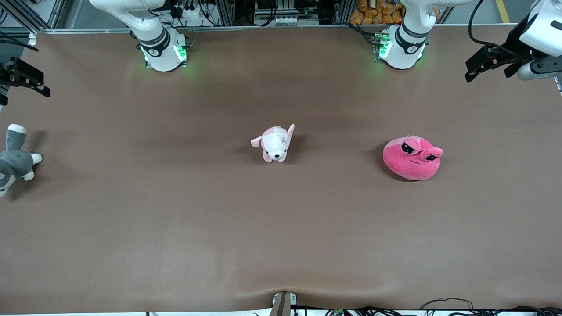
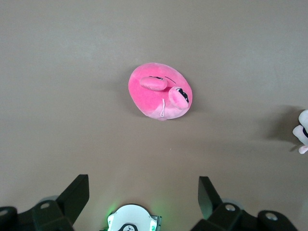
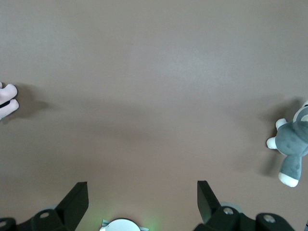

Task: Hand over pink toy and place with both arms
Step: 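Move the left gripper from rest toward the pink plush toy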

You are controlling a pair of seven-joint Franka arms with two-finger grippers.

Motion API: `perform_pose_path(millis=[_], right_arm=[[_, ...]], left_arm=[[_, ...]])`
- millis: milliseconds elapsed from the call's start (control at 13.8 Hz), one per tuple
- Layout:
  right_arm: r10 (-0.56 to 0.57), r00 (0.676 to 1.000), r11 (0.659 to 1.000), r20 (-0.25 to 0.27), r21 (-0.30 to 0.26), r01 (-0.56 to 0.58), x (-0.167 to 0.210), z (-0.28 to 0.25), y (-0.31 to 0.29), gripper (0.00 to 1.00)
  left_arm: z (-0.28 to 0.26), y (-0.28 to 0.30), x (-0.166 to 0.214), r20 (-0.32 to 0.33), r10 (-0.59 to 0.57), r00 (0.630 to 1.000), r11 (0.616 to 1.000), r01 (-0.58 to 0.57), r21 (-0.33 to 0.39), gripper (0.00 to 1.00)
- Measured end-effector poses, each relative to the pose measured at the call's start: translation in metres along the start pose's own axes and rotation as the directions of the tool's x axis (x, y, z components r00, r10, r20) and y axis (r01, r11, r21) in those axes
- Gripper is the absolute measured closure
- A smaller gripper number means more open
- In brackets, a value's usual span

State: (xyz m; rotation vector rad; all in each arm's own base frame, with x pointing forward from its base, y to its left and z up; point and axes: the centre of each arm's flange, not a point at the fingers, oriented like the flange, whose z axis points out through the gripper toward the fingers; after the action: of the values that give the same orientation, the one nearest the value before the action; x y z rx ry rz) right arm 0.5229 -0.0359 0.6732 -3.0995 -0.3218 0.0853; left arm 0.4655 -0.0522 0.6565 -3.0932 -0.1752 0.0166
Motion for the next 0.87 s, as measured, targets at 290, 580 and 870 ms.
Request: perform_pose_path(millis=[290,580,870], right_arm=[[-0.008,1.0,1.0,0.021,0.005,0.008,-0.001,0.002,-0.004,0.0],[-0.017,1.0,1.0,0.024,0.001,0.017,0.0,0.002,-0.009,0.0],[-0.013,1.0,1.0,0.025,-0.001,0.013,-0.001,0.002,-0.007,0.0]], left_arm=[[0.0,0.0,0.0,0.003,0.026,1.0,1.0,-0.026,0.001,0.0],[-0.013,-0.006,0.005,-0.007,0.043,0.999,0.998,-0.043,0.056,0.0],[0.008,-0.004,0.022,0.059,0.047,0.997,0.997,-0.051,0.064,0.0]])
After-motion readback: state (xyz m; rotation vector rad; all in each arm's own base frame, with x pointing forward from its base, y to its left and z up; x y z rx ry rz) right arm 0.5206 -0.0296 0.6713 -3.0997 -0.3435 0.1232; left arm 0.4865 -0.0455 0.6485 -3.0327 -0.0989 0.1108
